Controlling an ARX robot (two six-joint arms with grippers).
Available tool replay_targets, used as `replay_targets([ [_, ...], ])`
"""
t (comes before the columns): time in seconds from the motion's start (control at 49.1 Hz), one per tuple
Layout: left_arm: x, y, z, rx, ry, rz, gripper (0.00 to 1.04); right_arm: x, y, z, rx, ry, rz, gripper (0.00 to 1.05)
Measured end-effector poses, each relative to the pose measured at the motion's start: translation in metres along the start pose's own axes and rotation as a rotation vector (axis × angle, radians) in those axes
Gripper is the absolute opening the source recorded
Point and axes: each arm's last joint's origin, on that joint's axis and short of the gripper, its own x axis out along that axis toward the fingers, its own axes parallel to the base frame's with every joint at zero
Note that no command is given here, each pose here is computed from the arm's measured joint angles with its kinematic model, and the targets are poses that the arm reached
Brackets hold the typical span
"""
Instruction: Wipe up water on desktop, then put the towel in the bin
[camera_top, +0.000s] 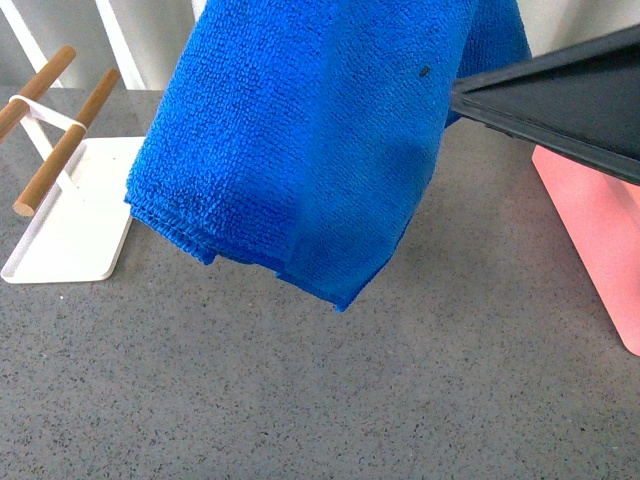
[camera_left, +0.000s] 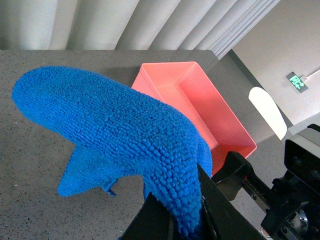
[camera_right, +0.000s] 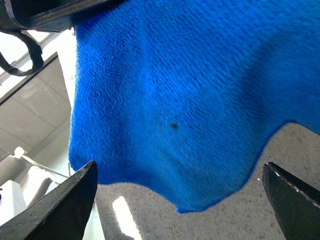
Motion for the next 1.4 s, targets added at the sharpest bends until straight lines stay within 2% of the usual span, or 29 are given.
replay_targets([
  [0.326,0.0,0.0,0.0,0.0,0.0,0.0,0.05,0.056,-0.007,0.012,0.029,-0.007,0.07,0.98],
  [0.61,0.0,0.0,0.0,0.0,0.0,0.0,0.05,0.082,-0.007,0.019,0.02,-0.047,0.159,0.98],
  [0.977,0.0,0.001,0.0,0.002,-0.003,0.008,0.05,0.109,-0.008,0.02,0.072,-0.058,0.174,0.98],
  [1.241,0.0,0.001,0.0,0.002,-0.004,0.009,0.05,0.115,-0.009,0.018,0.099,-0.089,0.183,0.54],
  [1.404,0.0,0.001,0.0,0.002,-0.004,0.009,0.05,0.115,-0.011,0.018,0.108,-0.092,0.174,0.22],
])
